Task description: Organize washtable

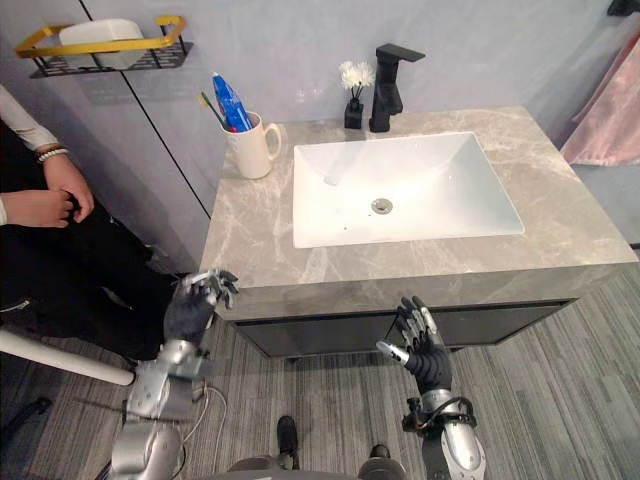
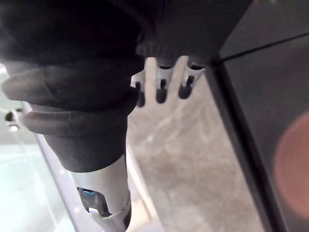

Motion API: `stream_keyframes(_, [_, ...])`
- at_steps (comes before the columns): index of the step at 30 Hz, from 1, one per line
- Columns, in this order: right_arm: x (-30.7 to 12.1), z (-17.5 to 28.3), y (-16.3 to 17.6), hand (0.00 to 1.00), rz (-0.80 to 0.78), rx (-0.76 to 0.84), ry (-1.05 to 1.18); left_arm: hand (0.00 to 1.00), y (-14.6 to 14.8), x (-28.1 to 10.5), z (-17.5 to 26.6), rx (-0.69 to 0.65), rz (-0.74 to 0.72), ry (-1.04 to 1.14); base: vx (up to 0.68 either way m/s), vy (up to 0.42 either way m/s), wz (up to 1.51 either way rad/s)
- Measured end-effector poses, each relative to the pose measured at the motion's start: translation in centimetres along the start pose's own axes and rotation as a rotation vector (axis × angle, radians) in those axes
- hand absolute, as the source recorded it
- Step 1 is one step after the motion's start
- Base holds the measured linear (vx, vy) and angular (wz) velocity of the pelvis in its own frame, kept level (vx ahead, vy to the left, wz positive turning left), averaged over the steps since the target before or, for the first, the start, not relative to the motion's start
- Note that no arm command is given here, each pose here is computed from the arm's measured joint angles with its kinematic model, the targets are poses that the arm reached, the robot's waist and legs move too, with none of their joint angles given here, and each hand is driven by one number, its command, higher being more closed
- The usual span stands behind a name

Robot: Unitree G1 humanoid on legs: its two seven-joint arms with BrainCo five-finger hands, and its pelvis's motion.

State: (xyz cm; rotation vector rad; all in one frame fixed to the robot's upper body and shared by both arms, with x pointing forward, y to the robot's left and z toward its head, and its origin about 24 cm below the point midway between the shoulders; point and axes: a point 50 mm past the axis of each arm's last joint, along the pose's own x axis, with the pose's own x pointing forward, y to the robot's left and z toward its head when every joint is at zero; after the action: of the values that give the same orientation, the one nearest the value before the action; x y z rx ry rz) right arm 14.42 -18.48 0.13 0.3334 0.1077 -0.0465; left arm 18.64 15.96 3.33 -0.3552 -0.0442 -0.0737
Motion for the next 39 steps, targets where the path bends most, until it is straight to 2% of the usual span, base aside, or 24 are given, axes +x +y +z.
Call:
stream_keyframes(5, [-2.2,-2.1,-0.7,0.0,-0.04,0.026,0.113,0.0,-0.5,-3.0,-3.8,-0.089,0.006,0.182,-0.02,0.019,0.05])
stream_keyframes(10, [-3.2,-2.9,-1.0,0.0,-0.065,0.033,0.158,0.0,-0.2,-4.0,-5.7,-0.106,0.014,0.284,0.0,0.0,0.0])
stream_keyframes(15, [-4.7,-6.7,-2.6,0.0,-0.142,0.028,0.335,0.0,0.7,-5.0,-8.6,-0.113,0.051,0.419,0.01,0.001,0.0])
stream_keyframes(19, [-5.8,-9.9,-5.0,0.0,-0.237,-0.047,0.519,0.0,1.9,-6.8,-12.4,-0.047,0.066,0.63,0.03,0.001,-0.06])
stream_keyframes(22, [-6.4,-11.7,-6.5,0.0,-0.319,-0.082,0.625,0.0,3.9,-8.8,-15.3,-0.002,0.171,0.817,0.04,0.004,-0.25])
stream_keyframes(28, [-8.3,-13.8,-8.0,0.0,-0.472,-0.063,0.748,0.0,6.4,-9.4,-17.0,0.185,0.251,0.985,0.05,0.012,-0.73])
stream_keyframes(32, [-6.5,-14.2,-7.7,0.0,-0.483,-0.07,0.751,0.0,7.6,-8.4,-16.9,0.314,0.249,1.028,0.01,0.004,-1.34])
stream_keyframes(35, [-5.8,-14.2,-7.3,0.0,-0.479,-0.058,0.738,0.0,8.0,-7.5,-16.5,0.339,0.25,1.011,0.04,-0.01,-1.4])
stream_keyframes(37, [-5.8,-14.4,-7.1,0.0,-0.461,-0.068,0.744,0.0,8.0,-6.7,-16.3,0.305,0.286,0.993,0.0,-0.02,-1.82])
stream_keyframes(38, [-4.7,-13.8,-7.9,0.0,-0.45,-0.111,0.731,0.0,6.8,-6.9,-17.0,0.239,0.296,0.981,-0.06,0.027,-1.71])
stream_keyframes(39, [-4.5,-13.9,-7.7,0.0,-0.436,-0.12,0.743,0.0,6.6,-6.8,-17.0,0.228,0.298,0.975,-0.01,0.045,-1.66])
